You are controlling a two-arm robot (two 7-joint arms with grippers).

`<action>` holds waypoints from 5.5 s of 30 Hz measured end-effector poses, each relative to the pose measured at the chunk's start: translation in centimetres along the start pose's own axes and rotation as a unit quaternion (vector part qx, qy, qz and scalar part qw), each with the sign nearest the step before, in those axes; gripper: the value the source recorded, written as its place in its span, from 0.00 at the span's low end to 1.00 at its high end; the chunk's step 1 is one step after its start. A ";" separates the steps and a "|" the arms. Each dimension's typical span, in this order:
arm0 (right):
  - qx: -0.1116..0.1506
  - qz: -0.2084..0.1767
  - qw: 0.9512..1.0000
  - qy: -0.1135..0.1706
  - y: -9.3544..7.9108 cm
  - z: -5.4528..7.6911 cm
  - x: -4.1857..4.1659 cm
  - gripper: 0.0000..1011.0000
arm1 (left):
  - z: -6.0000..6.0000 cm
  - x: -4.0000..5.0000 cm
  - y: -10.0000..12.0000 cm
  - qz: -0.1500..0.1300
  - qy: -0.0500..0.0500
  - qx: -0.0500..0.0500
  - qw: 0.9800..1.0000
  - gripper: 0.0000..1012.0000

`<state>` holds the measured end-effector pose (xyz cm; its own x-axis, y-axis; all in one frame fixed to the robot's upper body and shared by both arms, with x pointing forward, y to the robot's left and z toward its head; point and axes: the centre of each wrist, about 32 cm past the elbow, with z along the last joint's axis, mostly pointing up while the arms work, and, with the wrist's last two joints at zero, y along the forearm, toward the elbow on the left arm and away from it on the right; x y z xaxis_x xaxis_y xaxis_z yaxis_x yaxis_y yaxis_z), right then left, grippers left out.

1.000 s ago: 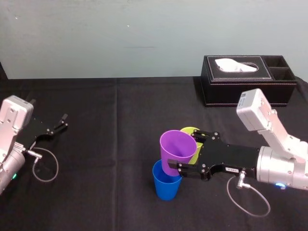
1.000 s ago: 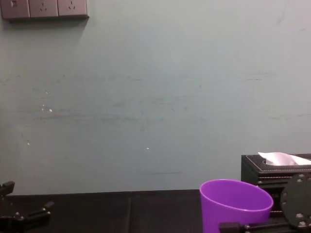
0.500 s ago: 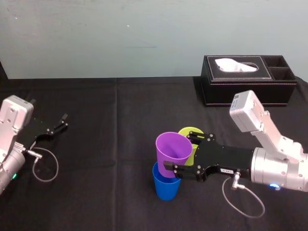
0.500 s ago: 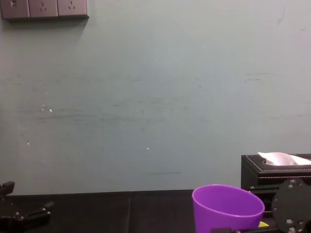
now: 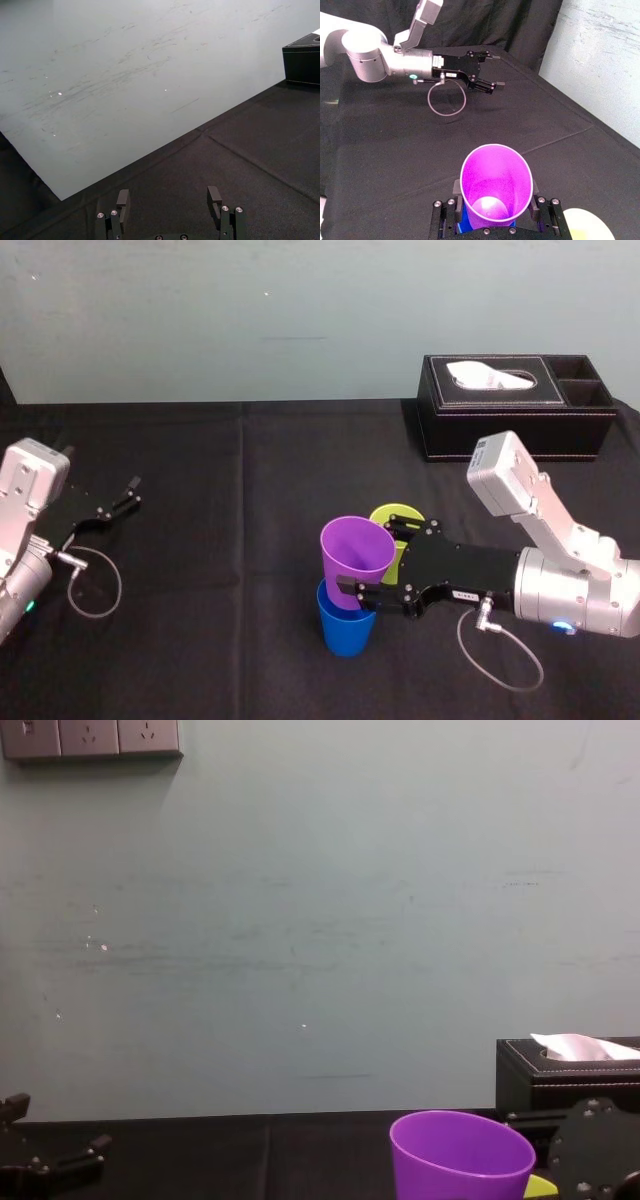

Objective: Stack the three plastic cups sequentially using one hand.

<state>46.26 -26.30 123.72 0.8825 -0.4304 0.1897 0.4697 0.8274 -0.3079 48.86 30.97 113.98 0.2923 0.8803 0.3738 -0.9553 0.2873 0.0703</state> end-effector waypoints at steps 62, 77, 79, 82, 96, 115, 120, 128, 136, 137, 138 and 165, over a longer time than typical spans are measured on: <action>-0.008 0.005 1.000 -0.002 0.5 -0.3 -0.09 0.99 | 0.0 0.00 0.0 0.000 0.000 0.000 1.000 1.00; 0.025 -0.041 0.999 0.000 -1.9 0.7 1.07 0.99 | 0.0 0.00 0.0 0.000 0.000 0.000 1.000 1.00; 0.027 -0.049 0.998 0.000 -2.5 0.8 1.33 0.99 | 0.0 0.00 0.0 0.000 0.000 0.000 1.000 1.00; 0.027 -0.068 0.997 0.001 -3.8 0.7 1.88 0.99 | 0.0 0.00 0.0 0.000 0.000 0.000 1.000 1.00; -0.002 -0.104 0.994 0.033 -6.9 -2.5 2.36 0.99 | 0.0 0.00 0.0 0.000 0.000 0.000 1.000 1.00; -0.049 -0.096 0.991 0.081 -5.3 -7.0 1.53 0.99 | 0.0 0.00 0.0 0.000 0.000 0.000 1.000 1.00; -0.053 -0.092 0.991 0.083 -4.6 -7.2 1.40 0.99 | 0.0 0.00 0.0 0.000 0.000 0.000 1.000 1.00; -0.055 -0.088 0.991 0.087 -3.3 -7.7 1.50 0.99 | 0.0 0.00 0.0 0.000 0.000 0.000 1.000 1.00; -0.056 -0.091 0.990 0.092 -2.2 -7.9 1.91 0.99 | 0.0 0.00 0.0 0.000 0.000 0.000 1.000 1.00; -0.055 -0.091 0.990 0.093 -2.0 -7.9 2.00 0.99 | 0.0 0.00 0.0 0.000 0.000 0.000 1.000 1.00; -0.055 -0.092 0.990 0.094 -1.8 -7.8 2.10 0.99 | 0.0 0.00 0.0 0.000 0.000 0.000 1.000 1.00; -0.046 -0.095 0.990 0.097 1.4 -6.9 3.15 0.99 | 0.0 0.00 0.0 0.000 0.000 0.000 1.000 1.00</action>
<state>49.87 -28.98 117.43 0.7624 -0.6431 0.0720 0.6193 0.6929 -0.3692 48.86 30.97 113.98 0.2922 0.8803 0.3737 -0.9553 0.2873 0.0702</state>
